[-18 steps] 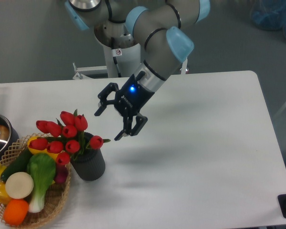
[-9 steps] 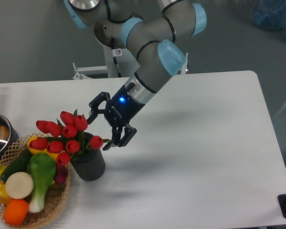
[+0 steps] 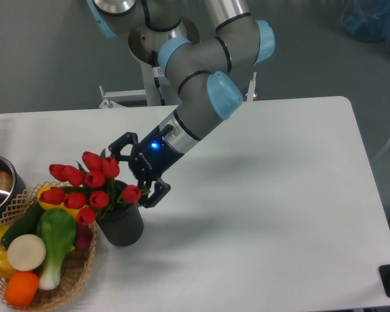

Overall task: Pick up the flowers from the vase
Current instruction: 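Close the gripper on the tulip stems, then lift the tulip bunch up out of the grey vase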

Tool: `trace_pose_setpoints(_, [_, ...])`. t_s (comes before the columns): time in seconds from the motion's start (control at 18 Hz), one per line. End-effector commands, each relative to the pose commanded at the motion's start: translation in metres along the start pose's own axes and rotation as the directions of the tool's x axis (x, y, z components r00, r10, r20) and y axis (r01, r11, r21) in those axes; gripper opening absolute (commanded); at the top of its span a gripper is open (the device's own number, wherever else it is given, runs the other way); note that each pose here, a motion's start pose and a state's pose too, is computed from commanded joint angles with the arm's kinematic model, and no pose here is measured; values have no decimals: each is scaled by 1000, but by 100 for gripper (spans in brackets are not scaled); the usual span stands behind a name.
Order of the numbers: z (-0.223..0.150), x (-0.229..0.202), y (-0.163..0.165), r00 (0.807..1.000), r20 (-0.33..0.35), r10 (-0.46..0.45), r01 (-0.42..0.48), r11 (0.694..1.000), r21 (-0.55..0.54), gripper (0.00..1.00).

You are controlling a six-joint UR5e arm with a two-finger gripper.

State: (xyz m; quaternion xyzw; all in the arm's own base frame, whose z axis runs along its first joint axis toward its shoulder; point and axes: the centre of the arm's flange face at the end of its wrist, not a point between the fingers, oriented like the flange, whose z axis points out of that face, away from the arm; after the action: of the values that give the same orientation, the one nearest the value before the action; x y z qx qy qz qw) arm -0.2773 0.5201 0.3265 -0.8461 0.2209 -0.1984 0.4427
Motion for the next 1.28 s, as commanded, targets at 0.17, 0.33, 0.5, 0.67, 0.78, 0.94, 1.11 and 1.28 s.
trace_pose_setpoints(0.17, [2,0,0,1000,-8,-5,5,1000,22,71])
trace_pose_setpoints(0.33, [1,0,-3,1000,-12,-4,5,999,49,41])
trace_pose_setpoints(0.5, [-4,-2,-3,1000,-5,-7,8,998,57,16])
trace_pose_setpoints(0.67, [-7,-2,-5,1000,0,-4,4,998,58,12])
trace_pose_setpoints(0.78, [-10,-3,-7,1000,4,-9,8,998,59,11])
trace_pose_setpoints(0.94, [-22,-3,-17,999,14,-33,31,994,100,11])
trace_pose_setpoints(1.11, [-39,-6,-33,998,32,-55,50,989,140,11])
trace_pose_setpoints(1.28, [-53,-12,-49,996,46,-82,74,984,159,11])
